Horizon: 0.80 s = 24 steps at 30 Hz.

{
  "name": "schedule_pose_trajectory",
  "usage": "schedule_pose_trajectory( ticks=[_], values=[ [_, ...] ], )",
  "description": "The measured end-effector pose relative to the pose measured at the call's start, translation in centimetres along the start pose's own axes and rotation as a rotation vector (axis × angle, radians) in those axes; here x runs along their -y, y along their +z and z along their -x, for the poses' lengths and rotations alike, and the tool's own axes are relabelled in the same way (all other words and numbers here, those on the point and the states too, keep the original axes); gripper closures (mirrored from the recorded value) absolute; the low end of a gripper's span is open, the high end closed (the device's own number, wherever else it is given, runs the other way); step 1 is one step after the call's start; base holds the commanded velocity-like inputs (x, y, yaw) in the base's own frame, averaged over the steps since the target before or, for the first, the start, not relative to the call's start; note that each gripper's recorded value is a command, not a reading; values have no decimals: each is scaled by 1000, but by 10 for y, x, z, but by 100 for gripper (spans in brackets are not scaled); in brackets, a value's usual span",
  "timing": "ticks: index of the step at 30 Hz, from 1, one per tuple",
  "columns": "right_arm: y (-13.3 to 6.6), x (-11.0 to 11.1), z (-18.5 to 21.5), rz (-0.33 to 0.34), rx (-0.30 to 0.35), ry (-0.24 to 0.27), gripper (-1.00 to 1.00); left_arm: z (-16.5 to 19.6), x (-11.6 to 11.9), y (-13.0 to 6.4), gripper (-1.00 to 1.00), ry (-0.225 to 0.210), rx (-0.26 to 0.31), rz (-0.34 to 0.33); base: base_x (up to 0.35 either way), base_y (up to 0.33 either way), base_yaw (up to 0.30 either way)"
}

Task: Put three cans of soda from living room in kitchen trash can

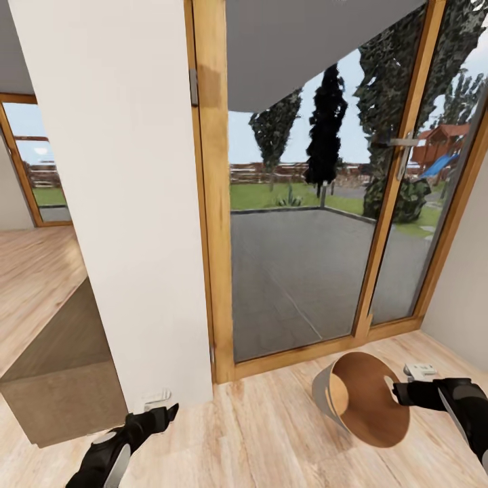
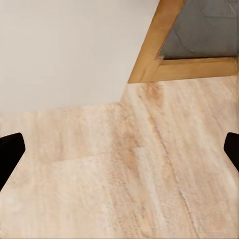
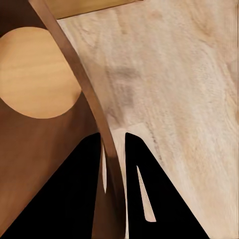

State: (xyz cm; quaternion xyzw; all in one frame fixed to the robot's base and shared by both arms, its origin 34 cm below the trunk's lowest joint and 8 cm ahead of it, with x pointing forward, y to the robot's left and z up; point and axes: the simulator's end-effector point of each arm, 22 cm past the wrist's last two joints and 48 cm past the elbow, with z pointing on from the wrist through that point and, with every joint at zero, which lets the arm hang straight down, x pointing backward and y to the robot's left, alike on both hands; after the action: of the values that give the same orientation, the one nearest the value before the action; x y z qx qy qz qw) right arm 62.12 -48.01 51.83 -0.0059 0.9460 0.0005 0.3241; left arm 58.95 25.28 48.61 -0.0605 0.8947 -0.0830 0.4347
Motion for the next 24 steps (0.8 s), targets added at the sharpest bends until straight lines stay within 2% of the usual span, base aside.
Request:
schedule_pose_trajectory(
  ticks=[4, 12, 17, 24],
  values=[
    [-5, -1, 6, 5, 7, 5, 100, 22, -3, -9, -100, 10, 23, 0, 0, 0, 0],
    [-3, -1, 4, -1, 3, 1, 100, 27, -4, -12, -100, 15, 35, -1, -29, 8, 0],
    [1, -11, 2, 13, 1, 9, 100, 27, -5, -12, -100, 17, 34, 1, -214, 103, 0],
    [1, -12, 6, 12, 20, 2, 100, 26, -6, -12, -100, 18, 34, 3, -269, 141, 0]
  ],
)
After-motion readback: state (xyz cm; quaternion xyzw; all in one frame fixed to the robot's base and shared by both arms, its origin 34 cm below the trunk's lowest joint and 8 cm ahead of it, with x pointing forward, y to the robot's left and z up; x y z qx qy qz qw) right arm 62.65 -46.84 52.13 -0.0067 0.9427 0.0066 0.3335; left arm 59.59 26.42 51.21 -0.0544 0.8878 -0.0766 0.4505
